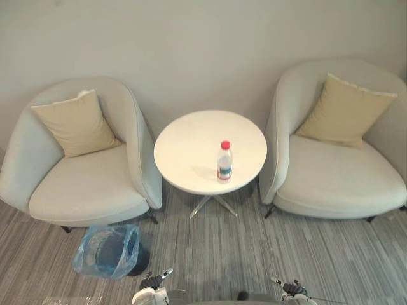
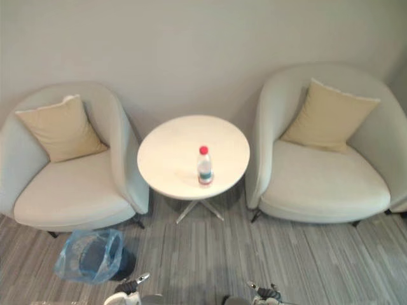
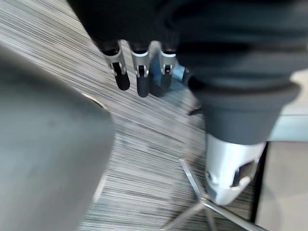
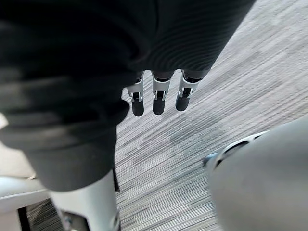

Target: Gather rubbish on tea table into small bin, then transfer packed bag to large trash can.

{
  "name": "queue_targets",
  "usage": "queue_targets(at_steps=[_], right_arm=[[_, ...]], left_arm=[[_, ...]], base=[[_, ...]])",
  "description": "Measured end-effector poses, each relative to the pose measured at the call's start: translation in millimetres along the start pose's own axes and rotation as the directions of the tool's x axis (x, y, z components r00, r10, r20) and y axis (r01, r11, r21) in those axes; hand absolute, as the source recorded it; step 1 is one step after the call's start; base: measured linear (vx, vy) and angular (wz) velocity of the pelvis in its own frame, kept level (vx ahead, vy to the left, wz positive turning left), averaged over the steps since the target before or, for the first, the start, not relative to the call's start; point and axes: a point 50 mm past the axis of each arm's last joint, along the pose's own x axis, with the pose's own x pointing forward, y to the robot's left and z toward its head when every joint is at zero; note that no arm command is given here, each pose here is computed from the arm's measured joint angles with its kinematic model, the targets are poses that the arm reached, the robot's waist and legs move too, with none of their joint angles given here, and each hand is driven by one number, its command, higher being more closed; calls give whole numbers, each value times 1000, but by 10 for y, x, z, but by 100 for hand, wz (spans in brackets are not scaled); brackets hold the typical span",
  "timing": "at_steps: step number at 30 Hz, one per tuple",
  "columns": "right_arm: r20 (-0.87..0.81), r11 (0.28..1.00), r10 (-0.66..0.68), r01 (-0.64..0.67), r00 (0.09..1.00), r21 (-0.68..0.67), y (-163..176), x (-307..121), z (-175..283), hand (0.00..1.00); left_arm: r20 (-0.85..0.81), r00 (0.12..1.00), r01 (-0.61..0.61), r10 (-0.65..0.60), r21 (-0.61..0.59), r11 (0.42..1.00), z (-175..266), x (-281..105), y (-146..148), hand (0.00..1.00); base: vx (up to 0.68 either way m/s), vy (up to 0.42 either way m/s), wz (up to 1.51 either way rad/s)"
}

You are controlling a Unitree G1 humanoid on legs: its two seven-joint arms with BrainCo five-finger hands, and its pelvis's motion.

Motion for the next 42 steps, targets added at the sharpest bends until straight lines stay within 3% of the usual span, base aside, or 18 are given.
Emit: queue_targets(at_steps=[7, 14, 21, 28, 34, 38, 42], right_arm=[[-39, 999, 30, -29, 999, 35, 159, -42, -123, 0], [-1, 998, 47, -47, 999, 32, 156, -38, -44, 0], [-6, 998, 57, -57, 998, 32, 182, -54, -83, 0], [0, 998, 39, -39, 999, -42, 88, -30, -58, 0], [16, 994, 58, -56, 998, -94, 126, -26, -17, 0], [102, 981, 85, -65, 991, -182, 212, -42, 146, 0], [347, 959, 119, -17, 930, -284, 204, -141, 638, 0]], left_arm=[[29, 999, -20, 18, 56, 998, 112, 41, 130, 0], [-5, 1000, 20, -19, 124, 992, 63, 49, 81, 0], [-26, 1000, -1, 3, 103, 995, -1, 41, 151, 0], [-52, 999, 17, -13, 71, 997, -92, 13, 38, 0], [-39, 999, 29, -24, 149, 988, -51, 27, 49, 0], [-19, 1000, 20, -16, 218, 976, 7, 44, 101, 0], [4, 1000, 12, -13, 275, 961, 45, 52, 121, 0]], base=[[305, 130, -9], [183, 151, -15], [143, -44, 42], [82, -123, 4], [-5, -19, 23], [-66, 23, 8], [-95, 18, 7]])
